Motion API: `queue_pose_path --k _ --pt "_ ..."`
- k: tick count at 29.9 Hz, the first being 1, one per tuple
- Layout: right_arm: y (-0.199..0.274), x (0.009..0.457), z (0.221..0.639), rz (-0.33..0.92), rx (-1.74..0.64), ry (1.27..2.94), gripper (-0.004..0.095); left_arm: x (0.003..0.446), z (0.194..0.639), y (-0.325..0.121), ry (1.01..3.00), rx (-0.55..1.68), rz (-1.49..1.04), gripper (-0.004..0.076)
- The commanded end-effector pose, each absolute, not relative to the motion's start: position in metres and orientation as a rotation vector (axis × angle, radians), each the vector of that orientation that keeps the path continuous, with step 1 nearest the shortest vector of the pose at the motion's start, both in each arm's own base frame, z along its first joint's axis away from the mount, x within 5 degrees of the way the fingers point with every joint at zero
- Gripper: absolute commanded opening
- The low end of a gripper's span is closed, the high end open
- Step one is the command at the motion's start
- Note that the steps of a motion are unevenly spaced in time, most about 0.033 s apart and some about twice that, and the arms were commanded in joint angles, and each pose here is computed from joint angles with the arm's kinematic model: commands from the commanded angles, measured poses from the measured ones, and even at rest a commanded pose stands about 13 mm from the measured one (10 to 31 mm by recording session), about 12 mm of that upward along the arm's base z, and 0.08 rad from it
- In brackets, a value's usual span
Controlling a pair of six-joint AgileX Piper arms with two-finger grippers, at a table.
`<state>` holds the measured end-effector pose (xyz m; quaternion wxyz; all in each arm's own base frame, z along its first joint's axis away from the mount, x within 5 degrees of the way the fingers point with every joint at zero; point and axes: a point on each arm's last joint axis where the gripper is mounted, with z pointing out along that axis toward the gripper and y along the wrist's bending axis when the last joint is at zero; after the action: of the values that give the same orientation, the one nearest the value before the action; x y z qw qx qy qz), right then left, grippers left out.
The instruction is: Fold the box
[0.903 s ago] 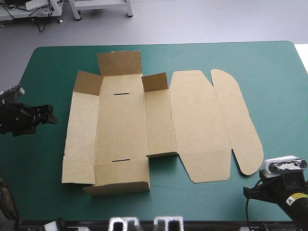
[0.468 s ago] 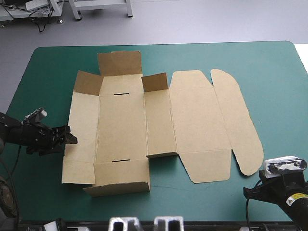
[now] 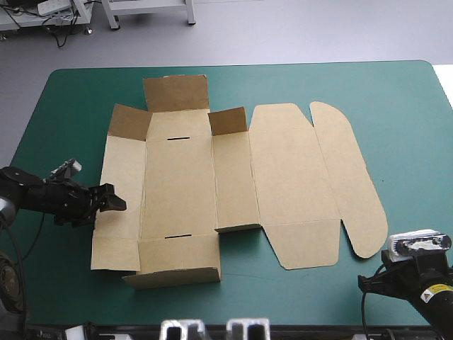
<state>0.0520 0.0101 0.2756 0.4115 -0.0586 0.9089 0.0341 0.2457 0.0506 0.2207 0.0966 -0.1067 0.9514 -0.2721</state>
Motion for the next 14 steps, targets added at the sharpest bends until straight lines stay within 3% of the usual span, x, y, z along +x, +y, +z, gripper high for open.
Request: queue_pose_path --k 1,5,8,11,14 --pt "0.0103 0.0576 0.2868 0.081 -0.152 2.218 -0.0013 0.2509 0.2282 0.0376 2.79 -0.264 -0.858 0.0491" --pt "0.0103 0.0576 0.2868 0.081 -0.152 2.218 -0.0013 0.2515 0.2284 0.0329 2.796 -0.238 -0.861 0.0431" --pt "0.0103 0.0576 0.2868 0.081 -0.152 2.218 -0.0013 0.2517 0.2284 0.033 2.798 -0.29 -0.867 0.0248" --pt "0.0103 0.0576 0.2868 0.081 -0.152 2.218 -0.0013 0.2518 0.2287 0.0315 2.798 -0.286 -0.878 0.0008" --pt "0.0103 0.0576 0.2868 0.081 -0.152 2.218 -0.0013 0.2516 0.2287 0.03 2.801 -0.247 -0.875 -0.0009"
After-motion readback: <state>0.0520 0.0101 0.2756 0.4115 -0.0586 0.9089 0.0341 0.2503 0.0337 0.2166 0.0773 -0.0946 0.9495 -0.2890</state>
